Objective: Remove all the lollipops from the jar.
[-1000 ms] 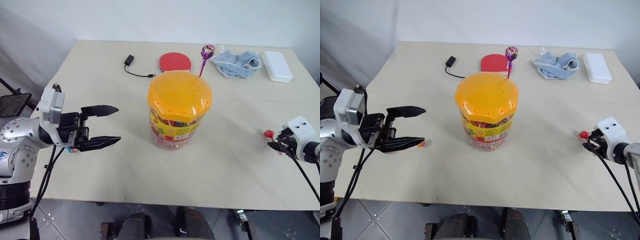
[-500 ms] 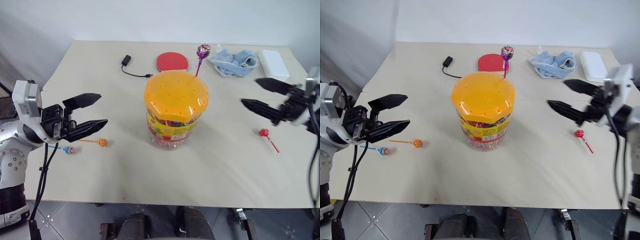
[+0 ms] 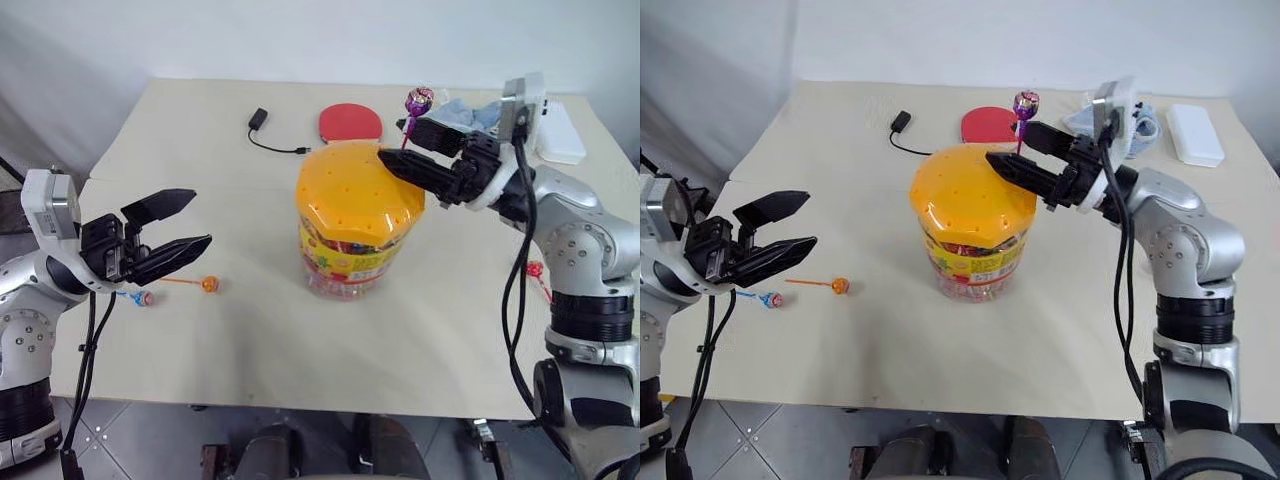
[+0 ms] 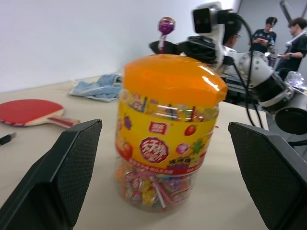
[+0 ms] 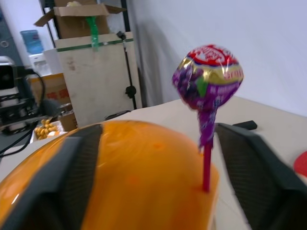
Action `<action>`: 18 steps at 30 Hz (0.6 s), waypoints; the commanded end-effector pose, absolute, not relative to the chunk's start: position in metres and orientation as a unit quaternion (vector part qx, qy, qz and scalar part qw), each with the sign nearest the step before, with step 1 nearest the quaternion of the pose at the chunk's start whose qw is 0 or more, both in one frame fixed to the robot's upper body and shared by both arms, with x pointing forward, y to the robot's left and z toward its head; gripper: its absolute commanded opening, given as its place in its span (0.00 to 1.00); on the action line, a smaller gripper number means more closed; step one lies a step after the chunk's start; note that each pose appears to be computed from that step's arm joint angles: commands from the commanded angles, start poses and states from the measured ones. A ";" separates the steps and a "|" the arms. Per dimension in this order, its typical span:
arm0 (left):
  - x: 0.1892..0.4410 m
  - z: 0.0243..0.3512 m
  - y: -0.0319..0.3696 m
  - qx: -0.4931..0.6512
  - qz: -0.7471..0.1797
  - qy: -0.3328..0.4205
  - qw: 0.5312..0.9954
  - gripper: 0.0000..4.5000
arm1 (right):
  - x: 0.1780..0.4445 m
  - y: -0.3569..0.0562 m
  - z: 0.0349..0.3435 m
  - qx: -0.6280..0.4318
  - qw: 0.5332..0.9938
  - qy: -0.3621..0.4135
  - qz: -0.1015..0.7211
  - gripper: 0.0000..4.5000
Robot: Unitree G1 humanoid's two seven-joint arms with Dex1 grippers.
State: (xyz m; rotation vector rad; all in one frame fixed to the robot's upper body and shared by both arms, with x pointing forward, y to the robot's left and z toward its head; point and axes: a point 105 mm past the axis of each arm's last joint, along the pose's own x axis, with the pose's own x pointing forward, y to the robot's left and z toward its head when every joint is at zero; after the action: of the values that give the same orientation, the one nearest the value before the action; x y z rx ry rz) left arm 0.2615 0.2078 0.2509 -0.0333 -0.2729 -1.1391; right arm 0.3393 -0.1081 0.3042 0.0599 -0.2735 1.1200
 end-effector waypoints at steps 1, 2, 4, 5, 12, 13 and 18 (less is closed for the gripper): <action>0.254 0.258 0.206 -0.004 -0.540 -0.149 0.829 1.00 | 0.338 -0.109 0.314 0.026 0.837 -0.142 0.527 0.47; 0.254 0.258 0.205 -0.004 -0.540 -0.149 0.828 1.00 | 0.338 -0.109 0.314 0.026 0.836 -0.141 0.529 0.42; 0.254 0.257 0.204 -0.003 -0.542 -0.150 0.827 1.00 | 0.339 -0.111 0.315 0.024 0.837 -0.143 0.528 0.26; 0.255 0.258 0.203 -0.003 -0.543 -0.150 0.826 1.00 | 0.339 -0.112 0.316 0.026 0.836 -0.145 0.528 0.19; 0.257 0.260 0.189 0.016 -0.580 -0.145 0.802 1.00 | 0.329 -0.161 0.364 0.068 0.834 -0.240 0.492 0.01; 0.257 0.259 0.187 0.019 -0.584 -0.144 0.799 1.00 | 0.328 -0.168 0.368 0.074 0.835 -0.247 0.487 0.01; 0.254 0.240 0.174 0.080 -0.627 -0.090 0.769 1.00 | 0.330 -0.238 0.327 -0.103 0.907 -0.102 0.396 0.01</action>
State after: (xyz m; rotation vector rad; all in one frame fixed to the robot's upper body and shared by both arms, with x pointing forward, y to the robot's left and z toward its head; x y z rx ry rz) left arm 0.2596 0.1797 0.2388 0.0981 -0.1922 -1.3176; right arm 0.3323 -0.2232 0.3411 -0.1018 -0.3041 0.8443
